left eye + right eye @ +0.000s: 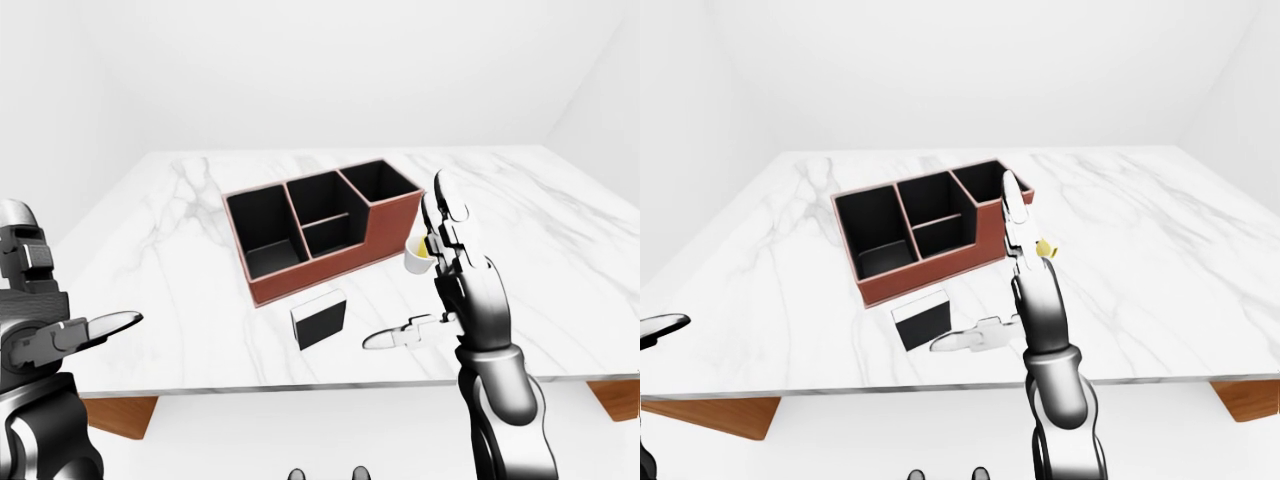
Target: Pick up the book and place it in the front compartment of the caddy.
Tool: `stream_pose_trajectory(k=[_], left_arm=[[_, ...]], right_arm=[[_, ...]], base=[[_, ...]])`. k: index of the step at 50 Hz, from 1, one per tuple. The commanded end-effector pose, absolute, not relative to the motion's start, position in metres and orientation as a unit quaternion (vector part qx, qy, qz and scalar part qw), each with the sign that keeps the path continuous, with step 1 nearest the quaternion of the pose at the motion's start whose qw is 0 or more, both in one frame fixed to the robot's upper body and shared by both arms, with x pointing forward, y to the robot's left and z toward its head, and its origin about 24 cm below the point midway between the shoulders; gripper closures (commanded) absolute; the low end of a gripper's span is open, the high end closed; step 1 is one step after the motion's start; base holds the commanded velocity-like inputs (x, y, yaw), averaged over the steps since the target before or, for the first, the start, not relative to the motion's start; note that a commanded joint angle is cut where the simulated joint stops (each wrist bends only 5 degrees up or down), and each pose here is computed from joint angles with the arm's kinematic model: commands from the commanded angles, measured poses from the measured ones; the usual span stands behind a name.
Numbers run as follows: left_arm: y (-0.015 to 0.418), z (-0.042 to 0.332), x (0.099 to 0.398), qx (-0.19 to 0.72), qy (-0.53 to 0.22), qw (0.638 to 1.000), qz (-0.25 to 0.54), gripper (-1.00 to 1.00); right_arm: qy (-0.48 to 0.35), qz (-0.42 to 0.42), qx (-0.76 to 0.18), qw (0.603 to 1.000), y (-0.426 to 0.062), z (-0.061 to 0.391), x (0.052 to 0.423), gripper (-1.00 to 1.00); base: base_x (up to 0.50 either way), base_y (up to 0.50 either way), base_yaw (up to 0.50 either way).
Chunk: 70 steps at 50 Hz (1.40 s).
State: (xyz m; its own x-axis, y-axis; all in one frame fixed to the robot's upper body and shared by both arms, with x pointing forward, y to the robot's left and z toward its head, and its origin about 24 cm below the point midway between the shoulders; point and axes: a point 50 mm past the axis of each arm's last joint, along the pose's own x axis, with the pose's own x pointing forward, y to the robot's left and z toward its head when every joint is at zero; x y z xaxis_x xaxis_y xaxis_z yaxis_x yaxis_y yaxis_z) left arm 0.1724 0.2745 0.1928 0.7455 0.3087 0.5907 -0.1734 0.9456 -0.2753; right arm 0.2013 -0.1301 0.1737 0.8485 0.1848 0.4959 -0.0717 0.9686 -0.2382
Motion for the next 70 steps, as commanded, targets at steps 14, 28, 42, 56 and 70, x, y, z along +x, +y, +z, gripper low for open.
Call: stream_pose_trajectory(k=[14,28,42,56,70], left_arm=[[0.277,0.195,0.171,-0.103,-0.338,0.926,0.132,-1.00],[0.278,0.201,0.167,-0.107,-0.351,0.921,0.134,-1.00],[0.278,0.202,0.166,-0.107,-0.354,0.919,0.135,-1.00],[0.280,0.202,0.166,-0.108,-0.354,0.919,0.137,-1.00],[0.280,0.203,0.166,-0.109,-0.355,0.918,0.136,-1.00]], right_arm=[[-0.269,0.069,-0.109,0.954,-0.129,0.175,0.198,-1.00],[-0.288,0.101,-0.168,0.937,-0.120,0.183,0.191,-1.00],[-0.309,0.093,-0.150,0.935,-0.121,0.191,0.185,-1.00],[-0.410,0.124,-0.224,0.875,-0.113,0.229,0.151,-1.00],[-0.286,0.122,-0.415,0.855,-0.109,0.217,0.159,-1.00]], base=[[0.50,0.00,0.00],[0.50,0.00,0.00],[0.36,0.00,0.00],[0.00,0.00,0.00],[0.00,0.00,0.00]])
